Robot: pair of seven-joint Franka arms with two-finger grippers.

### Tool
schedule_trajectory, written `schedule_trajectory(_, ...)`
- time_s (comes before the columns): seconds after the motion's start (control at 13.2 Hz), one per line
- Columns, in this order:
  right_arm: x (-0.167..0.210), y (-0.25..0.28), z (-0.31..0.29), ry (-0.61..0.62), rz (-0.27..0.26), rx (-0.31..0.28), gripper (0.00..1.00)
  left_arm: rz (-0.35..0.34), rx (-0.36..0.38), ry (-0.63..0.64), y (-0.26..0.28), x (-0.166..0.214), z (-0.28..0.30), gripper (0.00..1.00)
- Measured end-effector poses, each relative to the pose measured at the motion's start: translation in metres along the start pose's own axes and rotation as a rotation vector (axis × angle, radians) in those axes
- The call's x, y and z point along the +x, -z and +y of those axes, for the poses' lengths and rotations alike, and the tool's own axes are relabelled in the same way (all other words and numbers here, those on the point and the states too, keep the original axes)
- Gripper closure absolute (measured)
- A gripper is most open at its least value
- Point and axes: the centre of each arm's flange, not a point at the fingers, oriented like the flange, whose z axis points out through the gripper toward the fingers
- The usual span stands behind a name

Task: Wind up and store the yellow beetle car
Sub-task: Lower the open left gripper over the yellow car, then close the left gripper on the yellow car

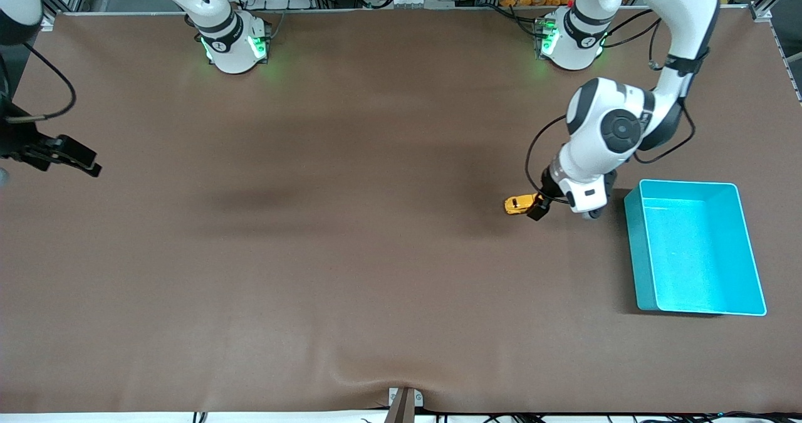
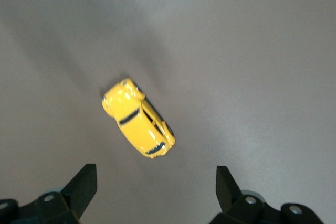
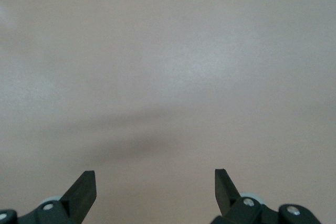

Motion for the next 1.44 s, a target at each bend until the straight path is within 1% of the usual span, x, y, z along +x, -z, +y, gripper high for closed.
schedule_trajectory(0.15, 0.0, 0.007, 0.001, -0.002, 0.006, 0.0, 0.0, 0.006, -0.038, 0.077, -0.027, -0.014, -0.016, 0.0)
schedule_trajectory(0.3, 0.0, 0.008, 0.001, -0.002, 0.007, 0.001, 0.0, 0.01, -0.093, 0.146, -0.049, -0.014, -0.033, 0.0)
schedule_trajectory(0.6, 0.0, 0.009, -0.005, 0.009, 0.009, 0.003, 0.0, 0.004, -0.081, 0.259, -0.078, -0.005, -0.044, 0.0)
schedule_trajectory(0.83, 0.001, 0.019, -0.014, 0.023, 0.029, 0.008, 0.0, 0.006, -0.087, 0.285, -0.078, 0.002, -0.043, 0.0)
schedule_trajectory(1.06, 0.001, 0.024, -0.015, 0.024, 0.038, 0.01, 0.0, 0.01, -0.079, 0.303, -0.084, 0.011, -0.045, 0.0)
schedule_trajectory(1.28, 0.001, 0.026, -0.018, 0.03, 0.042, 0.013, 0.0, 0.009, -0.089, 0.311, -0.098, 0.016, -0.046, 0.0)
schedule_trajectory(1.36, 0.001, 0.026, -0.022, 0.036, 0.041, 0.014, 0.0, 0.008, -0.091, 0.309, -0.101, 0.016, -0.045, 0.08)
schedule_trajectory(1.44, 0.0, 0.026, -0.024, 0.041, 0.035, 0.014, 0.0, 0.009, -0.093, 0.306, -0.103, 0.016, -0.043, 0.21)
